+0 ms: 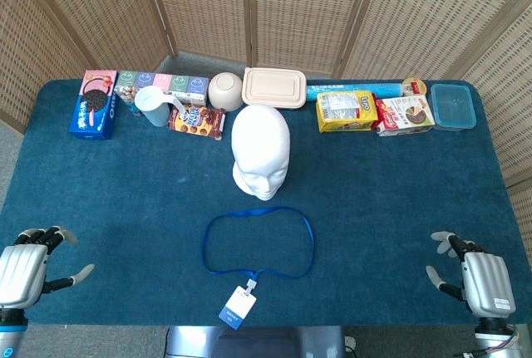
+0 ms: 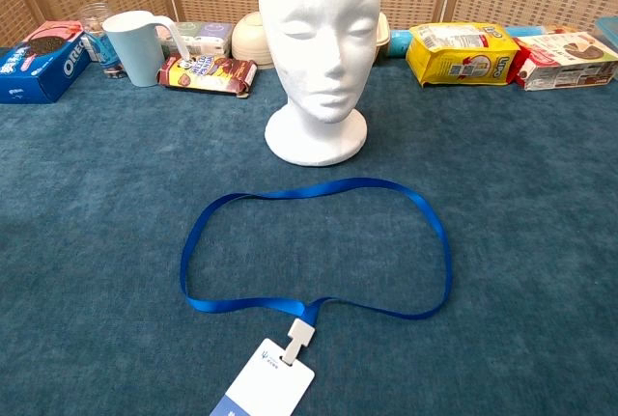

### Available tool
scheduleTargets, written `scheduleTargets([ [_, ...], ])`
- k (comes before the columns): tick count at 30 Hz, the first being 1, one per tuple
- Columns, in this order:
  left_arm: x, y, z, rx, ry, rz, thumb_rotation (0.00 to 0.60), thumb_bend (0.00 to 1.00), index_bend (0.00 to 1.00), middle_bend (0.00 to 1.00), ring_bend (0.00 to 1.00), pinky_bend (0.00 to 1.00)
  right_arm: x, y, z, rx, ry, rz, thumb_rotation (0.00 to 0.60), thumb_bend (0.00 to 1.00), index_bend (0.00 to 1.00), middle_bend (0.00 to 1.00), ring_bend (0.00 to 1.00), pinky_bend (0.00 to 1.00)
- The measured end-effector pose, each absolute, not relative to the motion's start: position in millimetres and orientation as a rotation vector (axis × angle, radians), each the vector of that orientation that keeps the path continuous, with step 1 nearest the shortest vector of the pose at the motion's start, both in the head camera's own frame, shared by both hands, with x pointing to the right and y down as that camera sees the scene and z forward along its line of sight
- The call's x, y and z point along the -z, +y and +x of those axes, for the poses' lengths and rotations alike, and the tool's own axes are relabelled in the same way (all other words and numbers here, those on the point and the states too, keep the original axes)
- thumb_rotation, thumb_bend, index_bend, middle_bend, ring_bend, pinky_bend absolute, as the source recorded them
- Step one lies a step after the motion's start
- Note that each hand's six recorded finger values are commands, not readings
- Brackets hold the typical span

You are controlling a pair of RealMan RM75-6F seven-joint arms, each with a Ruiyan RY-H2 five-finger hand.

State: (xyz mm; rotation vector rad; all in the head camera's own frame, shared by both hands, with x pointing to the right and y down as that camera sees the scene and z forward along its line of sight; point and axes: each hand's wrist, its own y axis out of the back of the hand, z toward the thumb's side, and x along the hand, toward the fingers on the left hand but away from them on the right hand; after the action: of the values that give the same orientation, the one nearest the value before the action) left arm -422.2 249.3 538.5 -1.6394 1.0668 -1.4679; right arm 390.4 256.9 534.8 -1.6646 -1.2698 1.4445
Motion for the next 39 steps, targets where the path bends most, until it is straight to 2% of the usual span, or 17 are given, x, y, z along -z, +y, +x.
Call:
scheduleTargets([
  [14,-531,243,-423,1.449,1.066,-1.623,0.397,0.15,0.45,0.42,0.41,0.30,-536,254,387,-1.411,-1.281,-1.703,0.600,0.28,0.34,0.50,0.51,0.54],
  [17,-529,240,-423,1.442,1.063,-1.616,0.397,0.15,0.45,0.42,0.41,0.30,-537,254,383,-1.399,-1.284,-1.740,0.600,0.28,0.34,0.51,0.53,0.57],
  [23,-521,231,-420,1.414,1.056,-1.608,0.397,0.15,0.45,0.42,0.41,0.30,-542,252,362,-1.312,-1.254,-1.906,0.600,0.28,0.35,0.55,0.60,0.60],
  [26,-516,227,-419,1.397,1.056,-1.608,0.393,0.15,0.45,0.42,0.41,0.30,-544,246,345,-1.234,-1.213,-2.003,0.600,0.28,0.36,0.63,0.65,0.60],
  [29,-509,223,-421,1.387,1.053,-1.597,0.391,0.15,0.45,0.42,0.41,0.30,-548,236,324,-1.145,-1.133,-2.078,0.599,0.28,0.37,0.74,0.75,0.69],
  [31,-505,222,-422,1.384,1.050,-1.593,0.392,0.15,0.45,0.42,0.41,0.30,-552,229,313,-1.107,-1.089,-2.102,0.600,0.28,0.39,0.84,0.88,0.82],
  [33,-503,222,-422,1.382,1.043,-1.590,0.395,0.15,0.45,0.42,0.41,0.30,-556,223,307,-1.084,-1.062,-2.100,0.600,0.28,0.40,0.88,0.95,0.90],
  [36,-500,222,-423,1.380,1.021,-1.580,0.393,0.15,0.45,0.42,0.41,0.30,-562,218,299,-1.067,-1.008,-2.090,0.600,0.28,0.41,0.92,1.00,0.98],
  [39,-496,220,-426,1.382,0.998,-1.565,0.392,0.15,0.45,0.42,0.41,0.30,-572,213,285,-1.038,-0.906,-2.114,0.600,0.28,0.41,0.96,1.00,1.00],
])
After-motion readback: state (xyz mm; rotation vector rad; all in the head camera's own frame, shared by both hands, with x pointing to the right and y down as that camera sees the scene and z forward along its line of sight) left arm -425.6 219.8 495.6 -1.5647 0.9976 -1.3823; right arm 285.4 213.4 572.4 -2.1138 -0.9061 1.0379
